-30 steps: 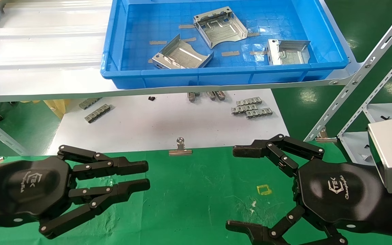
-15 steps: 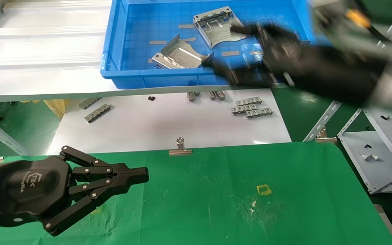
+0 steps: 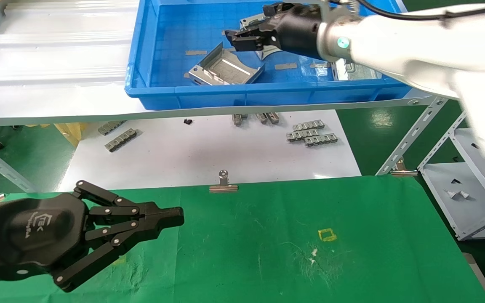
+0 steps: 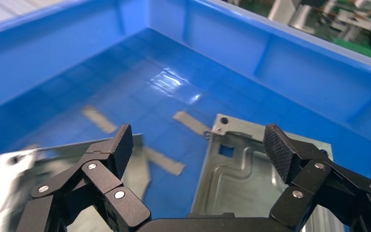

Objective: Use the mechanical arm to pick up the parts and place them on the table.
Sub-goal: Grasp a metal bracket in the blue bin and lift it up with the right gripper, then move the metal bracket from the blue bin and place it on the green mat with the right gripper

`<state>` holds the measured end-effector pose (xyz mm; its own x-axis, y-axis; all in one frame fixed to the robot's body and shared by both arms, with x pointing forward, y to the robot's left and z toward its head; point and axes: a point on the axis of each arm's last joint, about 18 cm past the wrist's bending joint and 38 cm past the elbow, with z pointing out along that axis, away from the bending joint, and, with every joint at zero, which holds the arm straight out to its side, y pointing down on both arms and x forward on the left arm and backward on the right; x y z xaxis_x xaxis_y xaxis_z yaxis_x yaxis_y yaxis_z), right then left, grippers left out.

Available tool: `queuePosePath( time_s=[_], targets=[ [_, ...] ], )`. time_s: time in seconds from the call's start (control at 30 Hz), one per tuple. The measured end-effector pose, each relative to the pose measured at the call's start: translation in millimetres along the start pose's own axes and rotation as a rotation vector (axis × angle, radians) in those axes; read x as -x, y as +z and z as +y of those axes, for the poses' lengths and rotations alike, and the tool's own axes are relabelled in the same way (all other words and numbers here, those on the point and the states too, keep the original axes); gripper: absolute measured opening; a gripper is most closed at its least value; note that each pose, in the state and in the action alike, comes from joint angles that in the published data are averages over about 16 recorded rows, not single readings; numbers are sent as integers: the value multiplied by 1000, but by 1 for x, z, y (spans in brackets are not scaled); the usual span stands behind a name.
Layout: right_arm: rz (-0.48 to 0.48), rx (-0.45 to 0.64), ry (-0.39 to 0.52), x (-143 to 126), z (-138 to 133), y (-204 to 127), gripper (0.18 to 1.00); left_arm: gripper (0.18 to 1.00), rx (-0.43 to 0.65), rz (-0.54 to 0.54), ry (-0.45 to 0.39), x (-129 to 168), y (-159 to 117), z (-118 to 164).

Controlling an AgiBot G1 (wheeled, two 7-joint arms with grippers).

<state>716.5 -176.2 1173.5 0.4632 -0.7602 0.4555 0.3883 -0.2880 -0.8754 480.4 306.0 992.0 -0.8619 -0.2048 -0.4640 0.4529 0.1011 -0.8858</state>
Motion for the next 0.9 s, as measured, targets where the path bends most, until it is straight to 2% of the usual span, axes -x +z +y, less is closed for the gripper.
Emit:
queuePosePath(
  time_s=[0.43, 0.63, 0.9],
  targets=[
    [80, 85, 17, 2, 1, 23, 949, 226, 0, 0, 0, 0, 0, 0],
    [101, 92, 44, 5, 2, 27, 874, 285, 0, 0, 0, 0, 0, 0],
    [121, 95, 80, 9, 3, 31, 704, 427, 0, 0, 0, 0, 0, 0]
  ],
)
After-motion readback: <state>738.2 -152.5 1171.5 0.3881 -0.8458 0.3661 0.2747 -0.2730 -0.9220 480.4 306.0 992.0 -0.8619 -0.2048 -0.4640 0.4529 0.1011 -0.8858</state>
